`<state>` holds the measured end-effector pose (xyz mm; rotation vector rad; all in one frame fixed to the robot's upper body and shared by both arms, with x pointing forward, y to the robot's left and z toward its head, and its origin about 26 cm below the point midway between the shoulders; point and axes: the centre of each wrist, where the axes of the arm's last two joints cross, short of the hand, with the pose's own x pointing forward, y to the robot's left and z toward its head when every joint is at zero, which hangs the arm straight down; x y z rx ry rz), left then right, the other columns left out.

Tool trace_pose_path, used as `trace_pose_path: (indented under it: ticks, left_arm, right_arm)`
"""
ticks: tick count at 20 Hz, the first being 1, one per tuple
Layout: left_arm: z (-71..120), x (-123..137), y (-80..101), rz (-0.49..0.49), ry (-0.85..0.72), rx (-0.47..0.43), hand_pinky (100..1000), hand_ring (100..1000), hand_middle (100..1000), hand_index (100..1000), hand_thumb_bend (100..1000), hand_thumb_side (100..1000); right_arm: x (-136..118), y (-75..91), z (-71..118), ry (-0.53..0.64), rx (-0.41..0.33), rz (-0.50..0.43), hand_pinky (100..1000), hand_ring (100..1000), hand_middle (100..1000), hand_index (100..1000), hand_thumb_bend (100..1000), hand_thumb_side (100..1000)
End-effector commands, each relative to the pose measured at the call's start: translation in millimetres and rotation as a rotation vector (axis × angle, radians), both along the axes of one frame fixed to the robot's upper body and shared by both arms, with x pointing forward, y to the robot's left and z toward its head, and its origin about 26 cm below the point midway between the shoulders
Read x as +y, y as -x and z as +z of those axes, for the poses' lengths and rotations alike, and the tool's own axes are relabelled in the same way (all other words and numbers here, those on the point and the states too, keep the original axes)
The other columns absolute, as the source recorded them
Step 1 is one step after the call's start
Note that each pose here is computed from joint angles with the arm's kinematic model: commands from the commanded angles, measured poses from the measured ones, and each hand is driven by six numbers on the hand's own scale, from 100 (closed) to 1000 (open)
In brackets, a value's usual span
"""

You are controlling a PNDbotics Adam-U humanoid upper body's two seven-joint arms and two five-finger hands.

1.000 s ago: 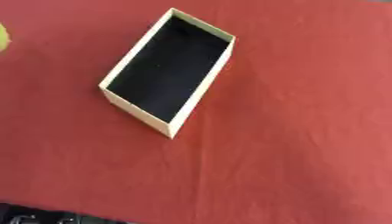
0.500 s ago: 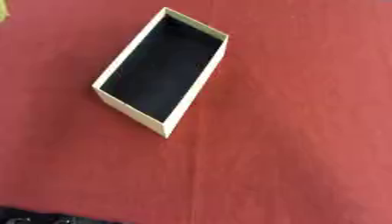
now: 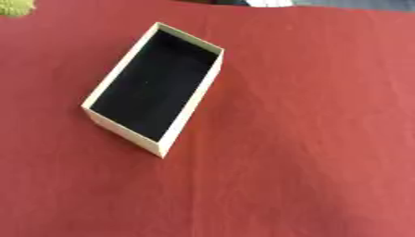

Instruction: Pick up objects on the table and place them in the box.

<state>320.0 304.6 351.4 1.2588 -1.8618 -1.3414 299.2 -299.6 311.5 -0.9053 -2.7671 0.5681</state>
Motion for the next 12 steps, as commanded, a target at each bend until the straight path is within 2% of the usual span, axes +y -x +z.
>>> trace_pose_path:
  ticks: [1,12]
  left_arm:
    - [6.7,-19,7.6,-0.072,-0.055,0.005,280,467,481,558,127,100]
    - [-3.9,-68,6.2,-0.291,-0.104,0.078,279,469,482,558,105,100]
  right_arm:
    - [1,4.3,8.9,0.013,-0.031,0.01,833,903,886,883,100,927]
    - [3,3.8,9.6,0.0,-0.035,0.02,832,902,885,883,100,924]
